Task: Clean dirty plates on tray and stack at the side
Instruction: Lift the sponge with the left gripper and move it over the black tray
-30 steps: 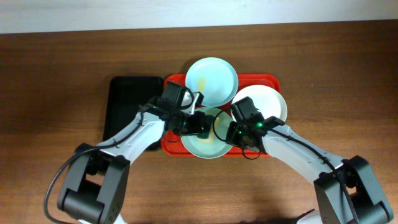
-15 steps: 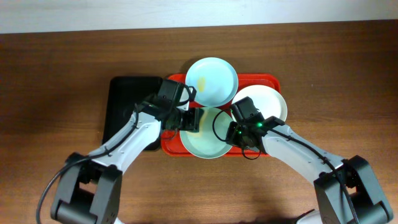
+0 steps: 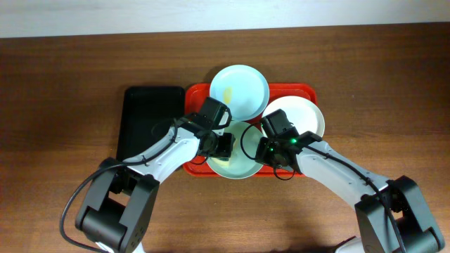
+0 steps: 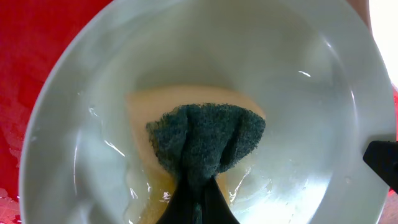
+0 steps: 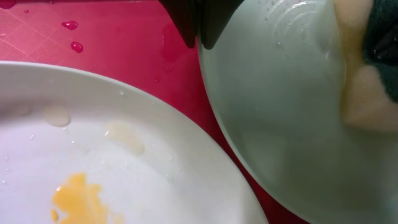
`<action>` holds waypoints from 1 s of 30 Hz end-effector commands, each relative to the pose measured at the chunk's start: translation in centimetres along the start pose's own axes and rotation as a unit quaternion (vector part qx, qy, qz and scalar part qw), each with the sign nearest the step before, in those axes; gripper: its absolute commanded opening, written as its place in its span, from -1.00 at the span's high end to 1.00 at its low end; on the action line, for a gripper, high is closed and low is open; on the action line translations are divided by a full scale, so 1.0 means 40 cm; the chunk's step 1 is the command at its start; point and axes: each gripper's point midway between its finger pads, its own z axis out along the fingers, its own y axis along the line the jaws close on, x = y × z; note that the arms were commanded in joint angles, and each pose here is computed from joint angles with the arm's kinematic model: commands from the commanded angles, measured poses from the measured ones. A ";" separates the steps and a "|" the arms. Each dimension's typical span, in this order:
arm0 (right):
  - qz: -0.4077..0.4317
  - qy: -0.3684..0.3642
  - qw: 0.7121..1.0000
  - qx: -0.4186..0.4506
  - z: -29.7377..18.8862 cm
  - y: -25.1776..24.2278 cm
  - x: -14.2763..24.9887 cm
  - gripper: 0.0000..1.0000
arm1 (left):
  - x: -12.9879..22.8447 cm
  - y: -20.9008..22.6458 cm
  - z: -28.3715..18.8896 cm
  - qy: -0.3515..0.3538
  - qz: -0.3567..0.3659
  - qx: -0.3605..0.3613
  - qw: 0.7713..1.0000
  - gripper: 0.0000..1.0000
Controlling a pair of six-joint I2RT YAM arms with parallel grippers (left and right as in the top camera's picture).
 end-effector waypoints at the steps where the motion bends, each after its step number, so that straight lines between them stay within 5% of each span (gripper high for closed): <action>1: 0.001 0.009 1.000 0.003 0.010 -0.002 0.013 0.92 | 0.030 -0.037 0.024 0.033 -0.007 0.039 0.999 1.00; 8: 0.001 0.009 1.000 0.003 0.010 -0.002 0.013 0.91 | -0.001 -0.185 -0.030 0.034 0.015 0.195 0.980 1.00; 19: 0.001 0.009 1.000 0.003 0.010 -0.003 0.014 0.91 | -0.118 0.041 -0.132 -0.063 -0.027 -0.023 0.997 1.00; 24: 0.001 0.009 1.000 0.003 0.010 -0.002 0.013 0.89 | -0.129 0.089 -0.155 -0.073 -0.036 -0.047 0.996 1.00; 30: 0.001 0.009 1.000 0.003 0.010 -0.003 0.014 0.26 | -0.179 0.176 -0.284 -0.141 -0.067 -0.090 0.984 1.00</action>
